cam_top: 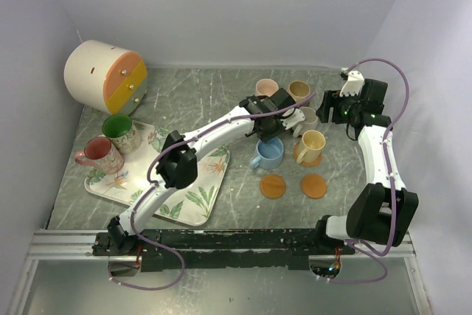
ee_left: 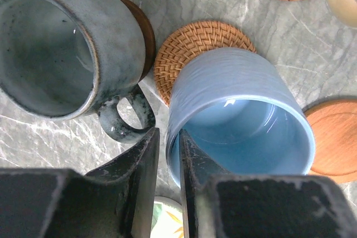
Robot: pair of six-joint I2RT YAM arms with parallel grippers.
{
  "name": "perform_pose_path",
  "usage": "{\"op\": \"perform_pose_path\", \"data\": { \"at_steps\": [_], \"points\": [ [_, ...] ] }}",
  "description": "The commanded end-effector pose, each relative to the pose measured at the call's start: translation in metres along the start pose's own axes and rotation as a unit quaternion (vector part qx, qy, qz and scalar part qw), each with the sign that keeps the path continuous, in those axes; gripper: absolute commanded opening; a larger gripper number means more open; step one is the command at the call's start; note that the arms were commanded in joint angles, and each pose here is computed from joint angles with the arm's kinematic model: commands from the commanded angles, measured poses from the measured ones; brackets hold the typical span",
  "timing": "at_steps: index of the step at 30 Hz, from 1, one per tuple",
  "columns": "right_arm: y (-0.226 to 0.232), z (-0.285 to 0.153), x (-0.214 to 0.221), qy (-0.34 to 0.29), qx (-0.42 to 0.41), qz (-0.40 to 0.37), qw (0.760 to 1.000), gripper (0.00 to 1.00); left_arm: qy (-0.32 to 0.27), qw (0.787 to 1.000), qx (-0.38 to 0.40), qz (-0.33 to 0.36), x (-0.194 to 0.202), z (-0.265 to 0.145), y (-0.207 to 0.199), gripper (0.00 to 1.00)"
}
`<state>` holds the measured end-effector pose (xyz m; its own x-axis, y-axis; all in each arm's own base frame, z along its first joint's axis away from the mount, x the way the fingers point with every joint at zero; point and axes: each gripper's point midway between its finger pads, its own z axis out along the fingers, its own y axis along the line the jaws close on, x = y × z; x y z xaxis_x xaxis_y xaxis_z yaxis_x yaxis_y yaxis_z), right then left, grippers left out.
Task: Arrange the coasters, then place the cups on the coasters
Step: Place the cup on the coaster.
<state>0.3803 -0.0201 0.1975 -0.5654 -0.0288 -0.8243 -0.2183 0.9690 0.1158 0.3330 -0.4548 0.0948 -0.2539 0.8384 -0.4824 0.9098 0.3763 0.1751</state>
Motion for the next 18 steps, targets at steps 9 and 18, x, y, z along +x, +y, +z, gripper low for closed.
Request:
{"op": "perform_pose_path", "data": {
  "at_steps": [9,18],
  "points": [
    [-0.002,-0.001,0.003,-0.005,-0.002,0.002,1.000,0.68,-0.089,0.996,0.020,-0.005,-0.046,-0.055,-0.004,0.43],
    [0.027,-0.008,0.004,0.000,-0.078,-0.021,0.997,0.67,-0.141,0.989,0.013,0.033,-0.045,-0.119,-0.001,0.58]
  ]
}}
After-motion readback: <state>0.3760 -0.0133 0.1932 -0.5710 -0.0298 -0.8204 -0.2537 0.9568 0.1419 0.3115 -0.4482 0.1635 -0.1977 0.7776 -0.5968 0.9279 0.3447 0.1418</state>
